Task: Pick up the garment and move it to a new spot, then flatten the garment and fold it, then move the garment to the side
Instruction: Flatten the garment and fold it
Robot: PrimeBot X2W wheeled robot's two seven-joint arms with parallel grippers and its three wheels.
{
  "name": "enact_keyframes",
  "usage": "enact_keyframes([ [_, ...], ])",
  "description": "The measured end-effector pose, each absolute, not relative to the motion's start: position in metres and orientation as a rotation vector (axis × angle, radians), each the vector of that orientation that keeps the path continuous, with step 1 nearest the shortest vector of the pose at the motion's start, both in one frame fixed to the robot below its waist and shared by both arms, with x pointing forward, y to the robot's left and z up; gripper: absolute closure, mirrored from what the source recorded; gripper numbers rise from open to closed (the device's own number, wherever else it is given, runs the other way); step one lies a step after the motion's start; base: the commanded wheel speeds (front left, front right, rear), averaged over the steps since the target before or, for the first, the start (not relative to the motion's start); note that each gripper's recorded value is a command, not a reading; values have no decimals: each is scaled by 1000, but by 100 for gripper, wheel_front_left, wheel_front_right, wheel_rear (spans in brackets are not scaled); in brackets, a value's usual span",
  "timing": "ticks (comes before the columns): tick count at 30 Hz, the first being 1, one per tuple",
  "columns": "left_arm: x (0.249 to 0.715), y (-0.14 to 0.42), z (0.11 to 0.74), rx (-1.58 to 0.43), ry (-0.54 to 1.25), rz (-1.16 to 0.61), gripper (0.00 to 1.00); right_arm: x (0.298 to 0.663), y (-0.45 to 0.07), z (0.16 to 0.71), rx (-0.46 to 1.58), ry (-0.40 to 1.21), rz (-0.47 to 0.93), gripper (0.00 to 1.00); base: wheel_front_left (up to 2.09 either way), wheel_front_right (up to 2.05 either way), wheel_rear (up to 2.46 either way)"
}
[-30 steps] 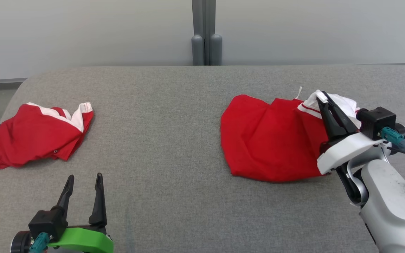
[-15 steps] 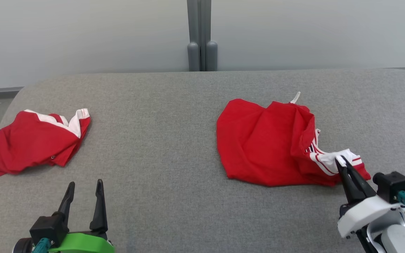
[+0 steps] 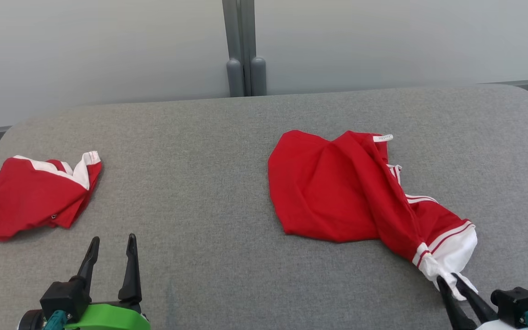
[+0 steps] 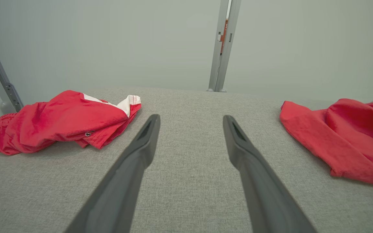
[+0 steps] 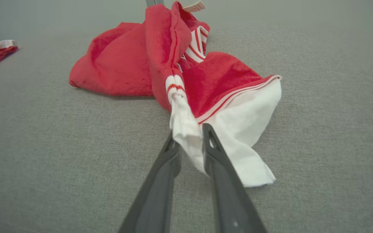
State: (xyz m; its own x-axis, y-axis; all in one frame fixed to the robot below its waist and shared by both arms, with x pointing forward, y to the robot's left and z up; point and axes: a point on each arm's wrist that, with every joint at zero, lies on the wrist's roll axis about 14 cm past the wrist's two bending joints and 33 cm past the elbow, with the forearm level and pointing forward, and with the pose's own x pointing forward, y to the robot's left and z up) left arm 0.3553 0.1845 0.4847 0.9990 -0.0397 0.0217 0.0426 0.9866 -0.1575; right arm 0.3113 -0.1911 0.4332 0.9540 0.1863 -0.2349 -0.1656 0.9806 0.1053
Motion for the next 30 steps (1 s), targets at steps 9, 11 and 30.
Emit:
enact_keyframes([
  [9,357,182,484,-158,-17,-48,0,343,-192,486,31,69,217,0,0,0,0],
  [11,356,182,484,-158,-17,-47,0,357,-193,499,14,36,220,0,0,0,0],
  [30,363,198,474,-153,13,7,0,485,-161,518,-110,67,314,0,0,0,0],
])
